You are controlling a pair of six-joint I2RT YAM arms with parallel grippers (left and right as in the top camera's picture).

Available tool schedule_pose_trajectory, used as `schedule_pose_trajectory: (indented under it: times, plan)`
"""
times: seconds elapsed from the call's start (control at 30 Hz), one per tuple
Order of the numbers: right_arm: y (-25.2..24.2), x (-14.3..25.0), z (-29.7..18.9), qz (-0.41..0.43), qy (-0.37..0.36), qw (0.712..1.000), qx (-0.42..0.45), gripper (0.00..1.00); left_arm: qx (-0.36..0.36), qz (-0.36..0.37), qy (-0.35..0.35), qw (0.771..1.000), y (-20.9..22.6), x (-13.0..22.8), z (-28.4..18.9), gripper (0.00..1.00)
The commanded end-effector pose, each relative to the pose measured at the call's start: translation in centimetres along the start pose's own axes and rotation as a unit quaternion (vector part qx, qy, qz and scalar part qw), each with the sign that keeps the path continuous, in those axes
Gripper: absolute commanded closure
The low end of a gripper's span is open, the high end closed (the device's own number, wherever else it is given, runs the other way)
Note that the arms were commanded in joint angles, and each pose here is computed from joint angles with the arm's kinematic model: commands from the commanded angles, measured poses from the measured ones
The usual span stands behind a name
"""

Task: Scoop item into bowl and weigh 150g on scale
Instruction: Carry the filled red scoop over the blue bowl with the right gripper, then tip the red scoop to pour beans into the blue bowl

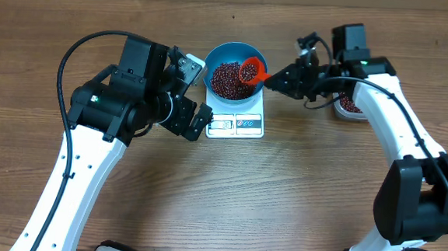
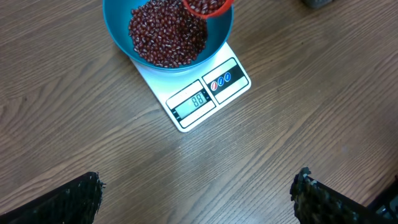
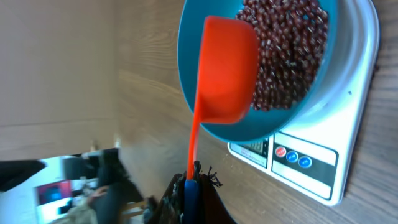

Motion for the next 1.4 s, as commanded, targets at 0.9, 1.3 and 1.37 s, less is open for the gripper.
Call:
schedule_pose_trajectory:
  times: [0.9,1.3,1.37]
  plan:
    - [8.7,-1.8,-1.2,-0.261,-0.124,0.873,0.393,0.96,0.003,0.014,-0.012,1.000,-0.3,-0.6,-0.6,0.00]
    - [9.3,-1.0,-0.9,-0.298,-0.120,0.848,0.423,0.96,0.003,0.014,-0.012,1.000,-0.3,-0.6,-0.6,0.00]
    - [9.3,-1.0,-0.9,-0.298,-0.119,0.847,0.423,0.96,0.003,0.014,-0.012,1.000,-0.3,-0.6,-0.6,0.00]
Point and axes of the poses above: each gripper's point midway between its finger pads, its own z axis out along the fingers, its own y axis along the line the jaws close on, x = y × z, the point moved 1 cm from there along -z, back along the fingers, and after that the axes turned 2 degrees about z, right-handed, at the moved point
